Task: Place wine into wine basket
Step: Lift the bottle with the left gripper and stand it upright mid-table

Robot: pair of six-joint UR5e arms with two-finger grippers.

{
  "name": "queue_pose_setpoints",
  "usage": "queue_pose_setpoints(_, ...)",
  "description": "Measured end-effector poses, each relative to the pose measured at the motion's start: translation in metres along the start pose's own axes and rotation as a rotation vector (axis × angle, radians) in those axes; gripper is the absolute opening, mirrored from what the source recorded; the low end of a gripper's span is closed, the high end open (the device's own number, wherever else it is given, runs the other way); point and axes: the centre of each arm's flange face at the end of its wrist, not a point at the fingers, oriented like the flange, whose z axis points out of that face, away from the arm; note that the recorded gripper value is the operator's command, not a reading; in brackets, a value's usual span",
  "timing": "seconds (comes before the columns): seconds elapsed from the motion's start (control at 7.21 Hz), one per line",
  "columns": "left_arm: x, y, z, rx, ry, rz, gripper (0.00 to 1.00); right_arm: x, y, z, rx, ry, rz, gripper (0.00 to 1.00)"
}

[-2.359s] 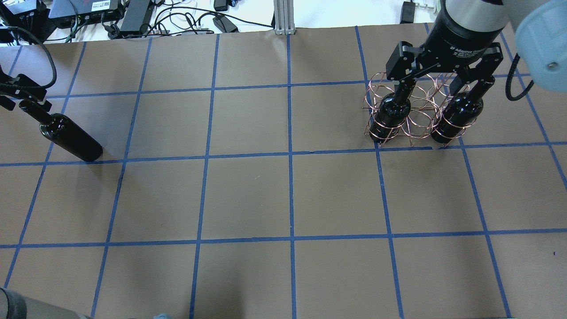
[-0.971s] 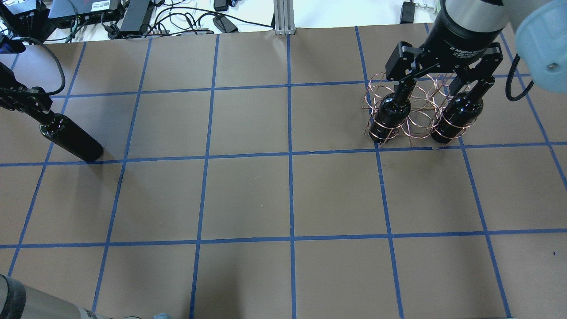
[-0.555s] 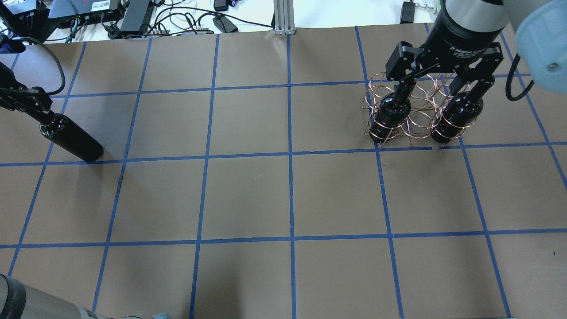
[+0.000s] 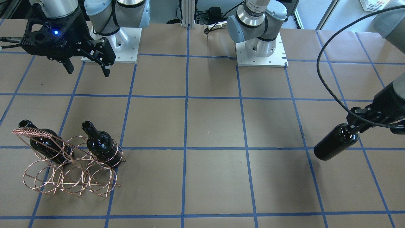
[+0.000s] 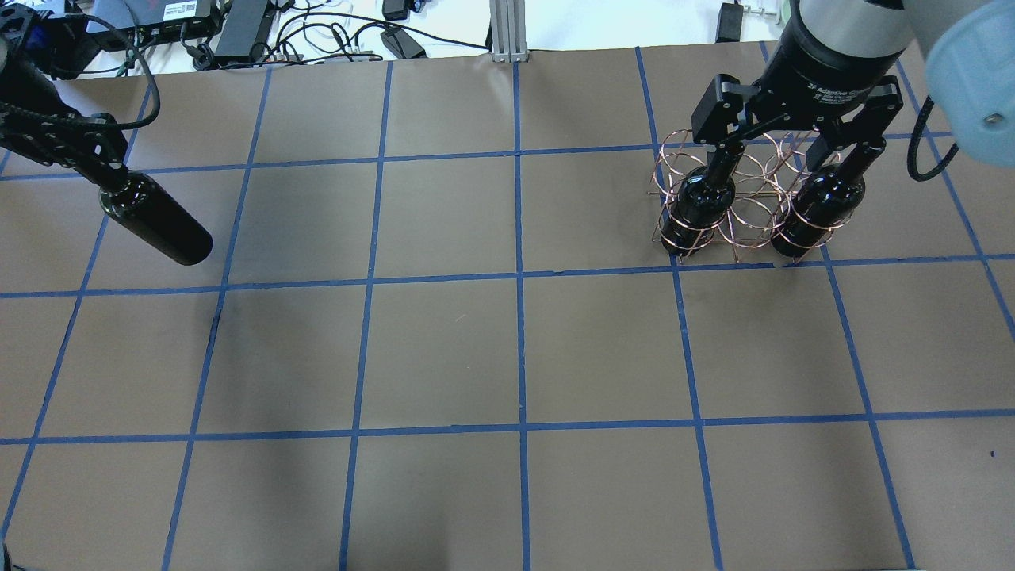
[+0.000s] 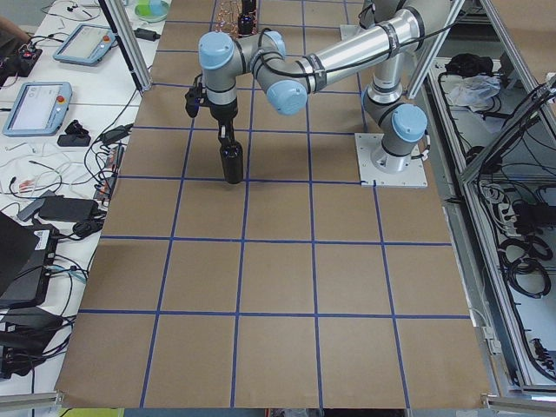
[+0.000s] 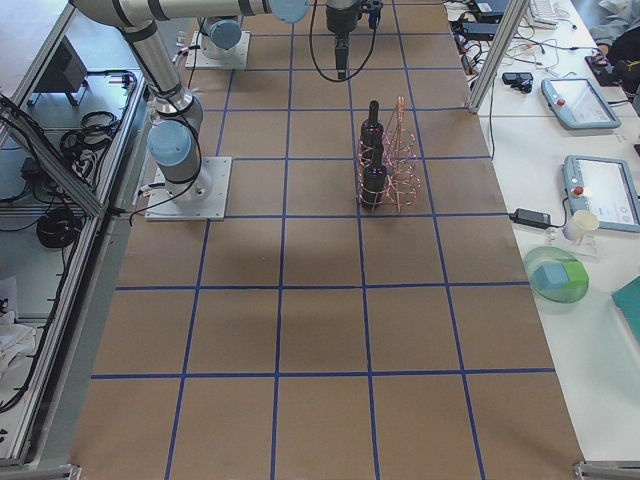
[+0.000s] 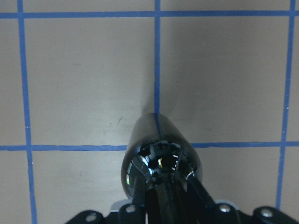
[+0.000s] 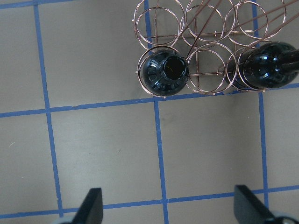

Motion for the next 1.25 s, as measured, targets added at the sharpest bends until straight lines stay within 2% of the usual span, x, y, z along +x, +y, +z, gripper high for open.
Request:
queue_pose_setpoints(0.56, 0.179, 0.027, -0.024, -0.01, 0.041, 0.05, 0.0, 0.0, 0.0, -0.001, 0.001, 0.0, -0.001, 1.0)
queue_pose_setpoints(0.97, 0.289, 0.075, 0.004, -0.082, 0.058, 0.121, 0.0, 0.0, 0.001, -0.001, 0.002, 0.0, -0.001, 1.0)
queue_pose_setpoints(1.25, 0.322, 0.102, 0.025, -0.131, 0.053, 0.161, 0.0, 0.0, 0.001, -0.001, 0.001, 0.0, -0.002, 1.0)
